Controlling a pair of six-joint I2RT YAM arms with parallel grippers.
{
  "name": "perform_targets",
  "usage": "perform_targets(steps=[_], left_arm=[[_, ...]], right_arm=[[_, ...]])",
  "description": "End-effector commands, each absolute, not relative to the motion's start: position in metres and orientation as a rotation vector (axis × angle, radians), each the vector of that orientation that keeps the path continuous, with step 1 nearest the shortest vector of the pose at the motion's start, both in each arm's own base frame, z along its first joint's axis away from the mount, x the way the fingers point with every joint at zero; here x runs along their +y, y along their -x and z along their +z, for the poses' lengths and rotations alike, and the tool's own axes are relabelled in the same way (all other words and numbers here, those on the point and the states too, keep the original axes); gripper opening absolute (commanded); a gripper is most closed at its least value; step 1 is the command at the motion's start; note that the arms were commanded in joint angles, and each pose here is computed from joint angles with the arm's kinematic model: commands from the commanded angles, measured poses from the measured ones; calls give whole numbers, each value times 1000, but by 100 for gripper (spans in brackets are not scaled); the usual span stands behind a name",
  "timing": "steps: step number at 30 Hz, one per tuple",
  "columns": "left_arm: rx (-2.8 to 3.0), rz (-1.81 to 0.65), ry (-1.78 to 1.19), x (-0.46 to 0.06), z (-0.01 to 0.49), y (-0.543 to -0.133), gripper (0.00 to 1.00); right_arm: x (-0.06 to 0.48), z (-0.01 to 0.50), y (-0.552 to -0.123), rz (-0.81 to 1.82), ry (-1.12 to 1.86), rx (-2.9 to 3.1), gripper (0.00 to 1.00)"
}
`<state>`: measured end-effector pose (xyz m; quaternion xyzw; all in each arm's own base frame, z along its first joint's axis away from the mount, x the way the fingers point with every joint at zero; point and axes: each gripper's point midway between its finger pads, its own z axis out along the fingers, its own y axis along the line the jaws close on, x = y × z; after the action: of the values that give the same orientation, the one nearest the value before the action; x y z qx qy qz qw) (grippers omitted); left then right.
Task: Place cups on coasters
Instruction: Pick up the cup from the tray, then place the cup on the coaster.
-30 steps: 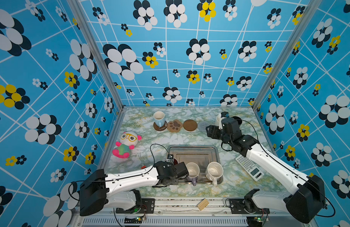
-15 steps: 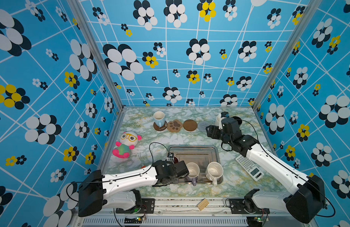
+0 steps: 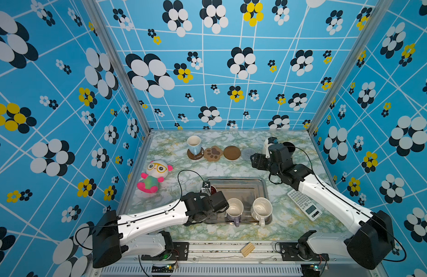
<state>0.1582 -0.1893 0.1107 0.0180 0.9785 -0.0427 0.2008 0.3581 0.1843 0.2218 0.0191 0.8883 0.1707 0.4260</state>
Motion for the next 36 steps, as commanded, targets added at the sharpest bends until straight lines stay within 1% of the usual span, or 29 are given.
perform_targets(steps=[1, 6, 13, 18, 36], left_arm=[[2657, -200, -66, -199, 137, -180, 0], [2669, -207, -96, -205, 142, -200, 0], [2629, -221, -75, -208, 159, -240, 0], [2603, -239, -45, -208, 169, -264, 0], [2615, -247, -39, -211, 161, -334, 0]], right_arm=[[189, 229, -360, 433, -20, 2200, 79], [188, 230, -360, 426, -19, 2196, 79], [184, 231, -363, 403, -37, 2178, 79], [183, 232, -367, 389, -39, 2161, 82], [190, 221, -383, 355, -26, 2207, 82]])
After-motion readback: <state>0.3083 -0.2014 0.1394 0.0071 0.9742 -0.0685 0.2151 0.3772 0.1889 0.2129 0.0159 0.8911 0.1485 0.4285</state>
